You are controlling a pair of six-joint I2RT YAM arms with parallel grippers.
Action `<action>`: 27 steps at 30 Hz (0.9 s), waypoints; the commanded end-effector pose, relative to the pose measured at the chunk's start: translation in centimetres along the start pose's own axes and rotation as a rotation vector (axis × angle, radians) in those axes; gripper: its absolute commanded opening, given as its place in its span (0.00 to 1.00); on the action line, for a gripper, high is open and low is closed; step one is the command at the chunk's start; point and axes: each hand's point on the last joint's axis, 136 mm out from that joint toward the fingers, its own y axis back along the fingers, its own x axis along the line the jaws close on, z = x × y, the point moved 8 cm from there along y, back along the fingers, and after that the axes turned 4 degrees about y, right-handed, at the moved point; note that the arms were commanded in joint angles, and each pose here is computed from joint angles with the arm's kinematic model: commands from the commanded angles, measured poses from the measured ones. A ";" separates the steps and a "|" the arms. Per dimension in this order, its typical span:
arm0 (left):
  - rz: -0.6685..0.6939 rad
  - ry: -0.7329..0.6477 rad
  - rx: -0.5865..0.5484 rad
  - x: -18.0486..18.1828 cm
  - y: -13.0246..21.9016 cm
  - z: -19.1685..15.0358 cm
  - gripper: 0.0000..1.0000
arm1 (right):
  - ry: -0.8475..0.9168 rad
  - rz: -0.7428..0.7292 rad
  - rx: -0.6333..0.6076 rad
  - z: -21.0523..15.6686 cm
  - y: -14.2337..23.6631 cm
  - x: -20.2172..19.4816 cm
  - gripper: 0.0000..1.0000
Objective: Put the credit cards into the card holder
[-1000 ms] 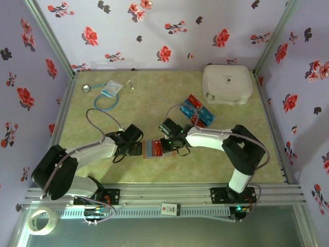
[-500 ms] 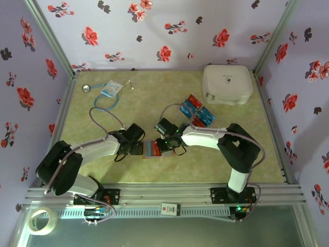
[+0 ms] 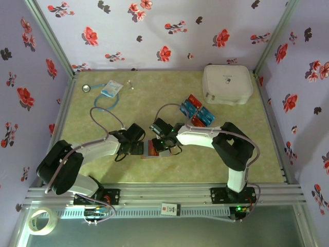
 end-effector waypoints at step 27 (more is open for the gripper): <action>0.003 0.071 -0.049 1.8 1.0 0.4 1.00 | 0.008 0.003 -0.022 0.7 1.3 0.3 0.06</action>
